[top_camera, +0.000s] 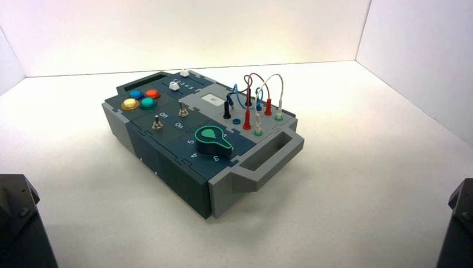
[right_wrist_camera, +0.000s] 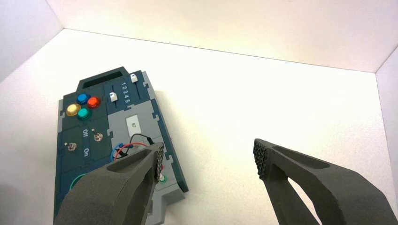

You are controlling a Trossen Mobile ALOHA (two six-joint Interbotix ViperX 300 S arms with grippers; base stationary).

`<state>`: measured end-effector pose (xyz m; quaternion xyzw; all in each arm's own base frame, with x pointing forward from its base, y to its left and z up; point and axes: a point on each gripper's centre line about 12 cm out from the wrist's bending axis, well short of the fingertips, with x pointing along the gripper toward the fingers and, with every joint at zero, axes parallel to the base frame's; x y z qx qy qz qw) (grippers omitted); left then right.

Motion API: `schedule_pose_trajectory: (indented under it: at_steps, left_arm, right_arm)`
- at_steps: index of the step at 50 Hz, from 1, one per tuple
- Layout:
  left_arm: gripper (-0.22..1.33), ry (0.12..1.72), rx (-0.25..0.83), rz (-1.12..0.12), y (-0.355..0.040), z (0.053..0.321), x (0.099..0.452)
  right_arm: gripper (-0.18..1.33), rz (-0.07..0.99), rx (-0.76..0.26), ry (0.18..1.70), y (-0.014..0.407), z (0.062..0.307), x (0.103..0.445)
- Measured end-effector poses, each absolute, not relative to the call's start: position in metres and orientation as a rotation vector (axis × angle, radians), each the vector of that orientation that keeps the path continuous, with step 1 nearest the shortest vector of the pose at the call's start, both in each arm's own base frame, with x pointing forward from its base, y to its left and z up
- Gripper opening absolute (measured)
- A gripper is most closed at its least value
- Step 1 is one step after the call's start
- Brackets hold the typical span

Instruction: Close both grippers.

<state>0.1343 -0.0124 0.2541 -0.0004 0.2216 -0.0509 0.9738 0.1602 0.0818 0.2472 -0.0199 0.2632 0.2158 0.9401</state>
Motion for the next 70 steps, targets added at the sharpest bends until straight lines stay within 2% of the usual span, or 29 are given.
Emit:
schedule_pose_trajectory:
  at_steps: [35,37,39,40,41,42,43,44,45,46,47,48,49,50,70]
  left_arm:
    - [1.33,0.459,-0.001,-0.103,-0.012,0.253,0.136]
    - [1.33,0.462,-0.001,-0.103,-0.012,0.252,0.136]
    - [1.30,0.465,-0.003,-0.103,-0.013,0.250,0.136]
    - [1.26,0.468,-0.001,-0.103,-0.012,0.250,0.136]
    - [1.15,0.475,-0.001,-0.103,-0.012,0.249,0.136]
    - [0.98,0.484,-0.001,-0.104,-0.013,0.248,0.137]
    - [0.96,0.487,0.000,-0.104,-0.013,0.247,0.137]
    - [0.80,0.494,-0.001,-0.105,-0.013,0.246,0.137]
    - [0.52,0.505,0.000,-0.106,-0.013,0.245,0.137]
    - [0.34,0.508,-0.001,-0.106,-0.013,0.245,0.137]
    - [0.31,0.510,-0.001,-0.106,-0.013,0.245,0.137]
    - [0.08,0.511,-0.001,-0.107,-0.013,0.245,0.137]
    - [-0.14,0.516,-0.002,-0.106,-0.013,0.244,0.137]
    - [-0.18,0.516,-0.003,-0.107,-0.013,0.244,0.137]
    - [-0.16,0.519,-0.002,-0.106,-0.013,0.244,0.137]
  right_arm:
    - [1.33,0.439,-0.039,0.550,0.082,0.245,0.161]
    - [1.28,0.440,-0.039,0.562,0.082,0.245,0.160]
    - [1.14,0.439,-0.042,0.569,0.082,0.245,0.160]
    - [1.14,0.439,-0.042,0.569,0.082,0.245,0.160]
    - [0.87,0.440,-0.043,0.570,0.082,0.247,0.159]
    - [0.73,0.440,-0.044,0.568,0.082,0.248,0.159]
    - [0.70,0.441,-0.046,0.568,0.082,0.248,0.159]
    - [0.40,0.441,-0.047,0.561,0.081,0.249,0.159]
    - [0.20,0.442,-0.048,0.560,0.081,0.250,0.158]
    - [0.02,0.444,-0.052,0.557,0.081,0.250,0.158]
    - [-0.03,0.442,-0.052,0.558,0.081,0.249,0.158]
    - [-0.16,0.442,-0.053,0.554,0.081,0.251,0.158]
    - [-0.16,0.442,-0.054,0.552,0.081,0.251,0.158]
    - [-0.15,0.442,-0.057,0.551,0.081,0.251,0.158]
    - [-0.14,0.443,-0.054,0.539,0.081,0.252,0.158]
